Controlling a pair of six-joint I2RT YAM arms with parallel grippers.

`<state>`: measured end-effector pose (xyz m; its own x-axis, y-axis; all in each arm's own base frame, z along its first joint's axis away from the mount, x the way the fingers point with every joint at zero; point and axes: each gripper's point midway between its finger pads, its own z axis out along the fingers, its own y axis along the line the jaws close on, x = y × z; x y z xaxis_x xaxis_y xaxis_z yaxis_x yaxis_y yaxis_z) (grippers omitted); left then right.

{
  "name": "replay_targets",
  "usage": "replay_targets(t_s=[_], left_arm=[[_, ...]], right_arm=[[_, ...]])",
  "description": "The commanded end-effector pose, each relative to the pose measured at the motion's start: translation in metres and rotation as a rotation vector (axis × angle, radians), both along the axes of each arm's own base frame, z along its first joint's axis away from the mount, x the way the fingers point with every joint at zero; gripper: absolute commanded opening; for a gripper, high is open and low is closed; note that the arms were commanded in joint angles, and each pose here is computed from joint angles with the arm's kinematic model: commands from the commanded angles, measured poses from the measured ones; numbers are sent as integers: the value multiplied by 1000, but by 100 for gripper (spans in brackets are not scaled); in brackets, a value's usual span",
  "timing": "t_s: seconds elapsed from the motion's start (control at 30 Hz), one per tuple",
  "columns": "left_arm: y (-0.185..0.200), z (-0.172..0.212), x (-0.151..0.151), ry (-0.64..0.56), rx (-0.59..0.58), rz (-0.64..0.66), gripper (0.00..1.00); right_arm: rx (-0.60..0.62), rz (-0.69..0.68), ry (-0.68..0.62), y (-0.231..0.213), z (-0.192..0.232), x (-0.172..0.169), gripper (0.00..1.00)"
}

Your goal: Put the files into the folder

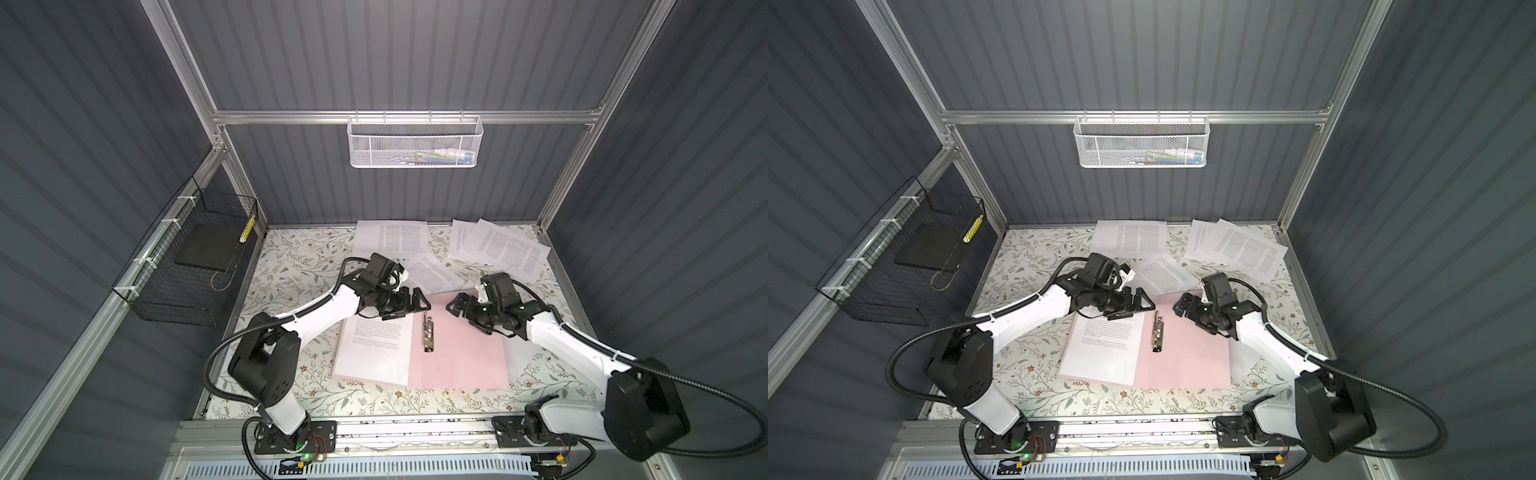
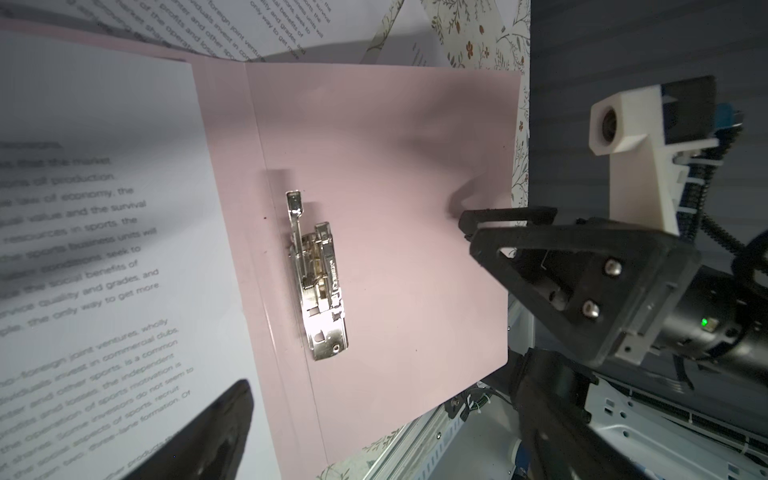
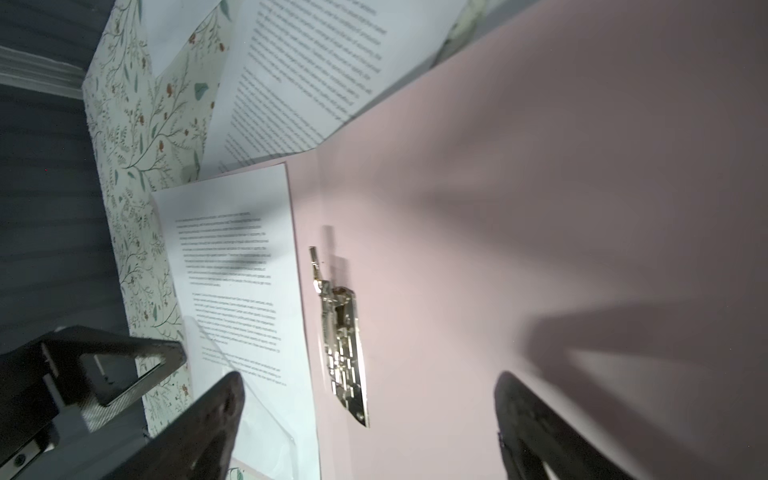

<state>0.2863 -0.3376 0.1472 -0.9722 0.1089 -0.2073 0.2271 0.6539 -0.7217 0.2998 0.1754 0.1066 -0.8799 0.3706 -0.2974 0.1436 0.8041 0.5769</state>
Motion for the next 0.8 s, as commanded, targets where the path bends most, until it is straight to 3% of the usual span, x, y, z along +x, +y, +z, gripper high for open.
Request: replay_targets(t_s=[0.0, 0.1, 0.27, 0.53, 0.77], left_arm=[[-9, 1, 5, 48, 8, -16, 100], [-17, 0, 10, 36, 5, -49, 100], [-20, -4, 6, 23, -11, -74, 100], [-53, 2, -26, 39, -45, -190, 100], [-54, 4, -34, 37, -40, -126, 100]], right_arm=[[12, -34, -61, 7, 24, 17, 92], [-103, -153, -137, -35, 52, 19, 99], [-290, -283, 8, -108, 32, -14, 99], [-109, -244, 66, -91, -5, -28, 99], [-21, -150, 51, -51, -18, -29, 99]])
